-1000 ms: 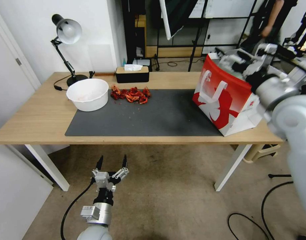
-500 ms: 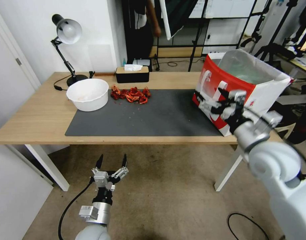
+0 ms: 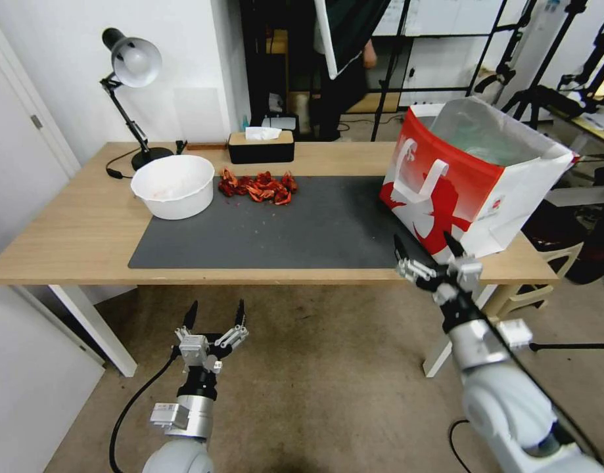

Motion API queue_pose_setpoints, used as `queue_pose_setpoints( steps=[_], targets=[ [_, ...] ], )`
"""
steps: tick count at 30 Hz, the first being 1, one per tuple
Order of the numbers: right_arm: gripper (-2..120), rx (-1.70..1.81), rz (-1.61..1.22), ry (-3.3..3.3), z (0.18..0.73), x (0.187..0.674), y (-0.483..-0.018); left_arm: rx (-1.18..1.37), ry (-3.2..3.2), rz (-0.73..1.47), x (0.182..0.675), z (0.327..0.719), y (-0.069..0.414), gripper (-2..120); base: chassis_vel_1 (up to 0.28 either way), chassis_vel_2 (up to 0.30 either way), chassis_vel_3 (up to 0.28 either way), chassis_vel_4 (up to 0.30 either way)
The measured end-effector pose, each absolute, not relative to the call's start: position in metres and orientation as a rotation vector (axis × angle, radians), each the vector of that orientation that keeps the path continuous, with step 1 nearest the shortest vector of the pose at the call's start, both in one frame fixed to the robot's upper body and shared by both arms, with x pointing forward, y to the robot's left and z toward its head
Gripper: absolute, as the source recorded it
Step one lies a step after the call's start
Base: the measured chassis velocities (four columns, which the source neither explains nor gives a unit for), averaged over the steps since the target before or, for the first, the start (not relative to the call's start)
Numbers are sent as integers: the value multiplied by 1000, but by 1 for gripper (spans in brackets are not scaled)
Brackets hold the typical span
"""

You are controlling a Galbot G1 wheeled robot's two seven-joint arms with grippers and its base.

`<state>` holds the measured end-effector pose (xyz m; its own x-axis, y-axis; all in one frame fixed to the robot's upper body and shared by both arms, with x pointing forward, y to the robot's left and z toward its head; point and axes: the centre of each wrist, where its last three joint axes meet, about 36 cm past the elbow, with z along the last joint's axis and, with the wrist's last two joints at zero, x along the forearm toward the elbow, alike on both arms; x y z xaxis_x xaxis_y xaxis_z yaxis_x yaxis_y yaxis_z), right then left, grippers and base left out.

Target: Close the takeout container lid, then place the container into the takeout bag.

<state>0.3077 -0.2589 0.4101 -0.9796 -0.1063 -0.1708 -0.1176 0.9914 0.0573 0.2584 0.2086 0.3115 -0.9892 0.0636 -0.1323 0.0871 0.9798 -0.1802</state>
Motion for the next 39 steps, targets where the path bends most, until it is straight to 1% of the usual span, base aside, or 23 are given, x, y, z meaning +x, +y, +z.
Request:
queue_pose_setpoints(
  steps=[5,8,21,39],
  targets=[
    [100,-133,102,2988,390,294,-259,127,2991,-279,259,312,208,100,0,0,0,0],
    [100,-102,119,3010,361,277,-255,147,2972,-267,263,313,207,100,0,0,0,0],
    [100,-73,174,3042,334,267,-247,203,2965,-255,262,311,207,100,0,0,0,0],
    [100,-74,175,3043,334,268,-247,204,2967,-249,262,311,209,100,0,0,0,0]
  ],
)
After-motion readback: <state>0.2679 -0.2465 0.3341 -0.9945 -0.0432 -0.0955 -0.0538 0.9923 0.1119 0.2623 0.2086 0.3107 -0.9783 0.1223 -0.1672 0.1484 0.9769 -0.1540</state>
